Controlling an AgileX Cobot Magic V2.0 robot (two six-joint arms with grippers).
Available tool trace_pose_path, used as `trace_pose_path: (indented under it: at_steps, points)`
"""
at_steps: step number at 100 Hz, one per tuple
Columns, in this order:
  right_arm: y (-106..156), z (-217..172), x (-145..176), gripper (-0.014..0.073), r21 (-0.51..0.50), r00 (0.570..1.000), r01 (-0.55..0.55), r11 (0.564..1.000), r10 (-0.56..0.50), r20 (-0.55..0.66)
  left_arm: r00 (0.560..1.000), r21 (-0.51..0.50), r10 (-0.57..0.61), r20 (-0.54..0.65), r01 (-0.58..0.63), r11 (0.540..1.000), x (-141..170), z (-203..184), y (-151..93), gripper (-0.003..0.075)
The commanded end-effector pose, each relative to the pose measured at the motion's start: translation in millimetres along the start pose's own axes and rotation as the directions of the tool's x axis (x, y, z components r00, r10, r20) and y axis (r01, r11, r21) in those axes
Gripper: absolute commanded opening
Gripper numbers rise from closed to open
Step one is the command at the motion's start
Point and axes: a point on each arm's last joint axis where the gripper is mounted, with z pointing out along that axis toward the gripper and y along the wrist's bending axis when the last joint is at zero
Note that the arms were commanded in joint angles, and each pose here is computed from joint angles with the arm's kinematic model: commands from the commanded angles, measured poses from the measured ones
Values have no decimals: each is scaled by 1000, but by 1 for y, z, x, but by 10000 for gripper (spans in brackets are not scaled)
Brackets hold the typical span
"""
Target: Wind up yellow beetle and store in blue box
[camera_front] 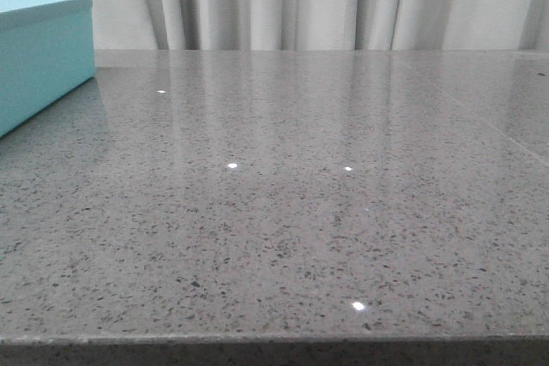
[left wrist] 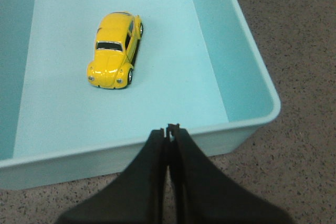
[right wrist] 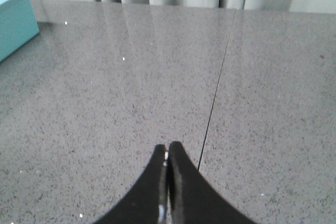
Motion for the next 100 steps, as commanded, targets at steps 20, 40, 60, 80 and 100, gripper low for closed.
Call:
trace_pose_path:
  at_steps: [20, 40, 60, 80, 100]
  points:
    - [3, 2, -5, -50, -50, 974, 33, 998, -21, 226, 970, 21, -86, 228, 84, 996, 40, -14, -8, -19]
    - [1, 3, 12, -50, -63, 964, 37, 997, -19, 265, 954, 25, -103, 283, 100, 995, 69, -17, -11, -19]
    - [0, 1, 20, -50, -72, 953, 40, 997, -17, 302, 949, 26, -100, 300, 96, 995, 79, -20, -13, -19]
    - [0, 1, 20, -50, -72, 953, 40, 997, -17, 303, 948, 26, -100, 301, 96, 995, 79, -20, -13, -19]
    - [0, 1, 20, -50, -72, 953, 40, 997, -17, 303, 948, 26, -100, 301, 96, 995, 79, -20, -13, -19]
